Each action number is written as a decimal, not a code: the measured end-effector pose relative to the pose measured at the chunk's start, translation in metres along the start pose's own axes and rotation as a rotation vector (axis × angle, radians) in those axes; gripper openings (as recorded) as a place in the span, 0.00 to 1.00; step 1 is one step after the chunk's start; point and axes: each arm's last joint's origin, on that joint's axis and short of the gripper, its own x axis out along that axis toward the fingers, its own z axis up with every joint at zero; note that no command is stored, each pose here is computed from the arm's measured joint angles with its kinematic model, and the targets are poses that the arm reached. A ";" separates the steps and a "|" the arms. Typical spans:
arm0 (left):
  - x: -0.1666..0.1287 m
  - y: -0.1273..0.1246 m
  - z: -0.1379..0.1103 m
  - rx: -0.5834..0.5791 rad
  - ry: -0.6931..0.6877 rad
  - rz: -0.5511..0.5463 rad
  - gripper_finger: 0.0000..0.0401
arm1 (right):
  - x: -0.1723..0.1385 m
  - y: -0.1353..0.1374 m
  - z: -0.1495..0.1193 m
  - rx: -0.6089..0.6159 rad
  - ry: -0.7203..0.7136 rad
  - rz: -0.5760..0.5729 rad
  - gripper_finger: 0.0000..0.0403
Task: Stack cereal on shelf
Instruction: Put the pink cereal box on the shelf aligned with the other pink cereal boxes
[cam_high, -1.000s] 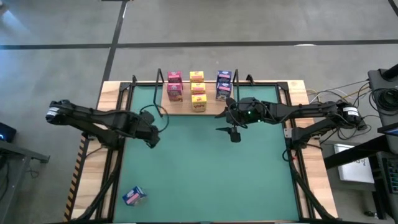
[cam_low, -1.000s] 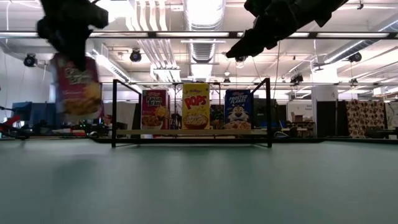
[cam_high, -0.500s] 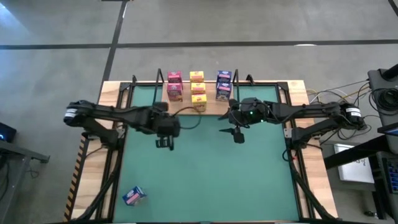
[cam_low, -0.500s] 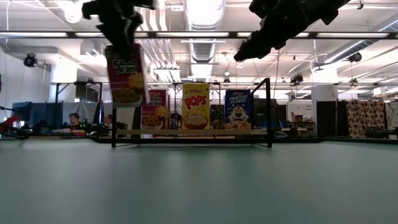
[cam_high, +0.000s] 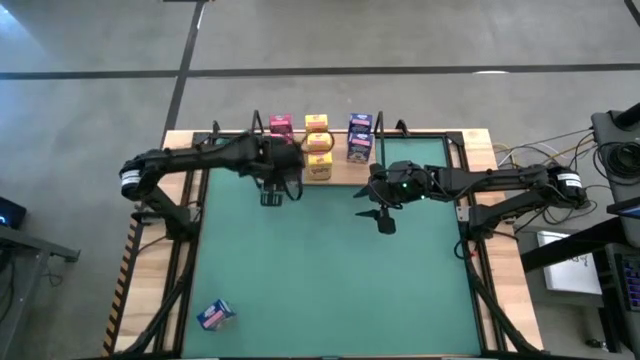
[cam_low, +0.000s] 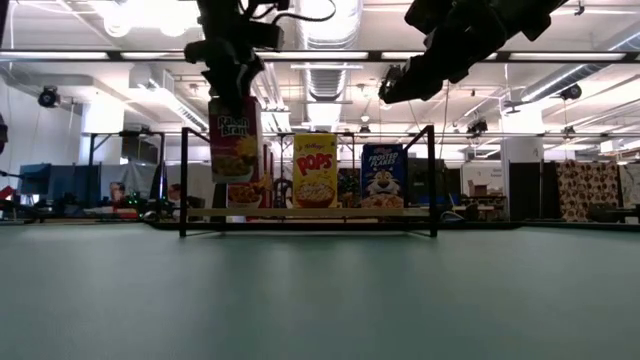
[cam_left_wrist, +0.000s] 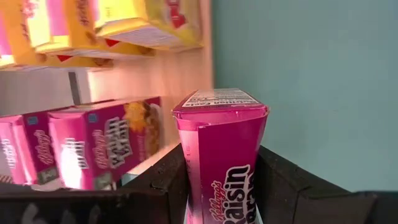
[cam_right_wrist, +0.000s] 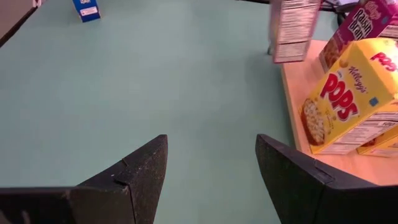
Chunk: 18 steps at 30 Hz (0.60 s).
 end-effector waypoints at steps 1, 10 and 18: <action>0.002 0.005 -0.001 0.001 -0.008 -0.007 0.32 | 0.000 0.001 0.000 0.001 0.001 0.002 0.58; 0.012 0.040 -0.011 -0.016 -0.080 -0.079 0.32 | 0.001 0.008 0.001 -0.004 0.000 0.026 0.58; 0.018 0.060 -0.021 -0.055 -0.089 -0.093 0.32 | 0.001 0.008 0.001 0.010 0.003 0.026 0.58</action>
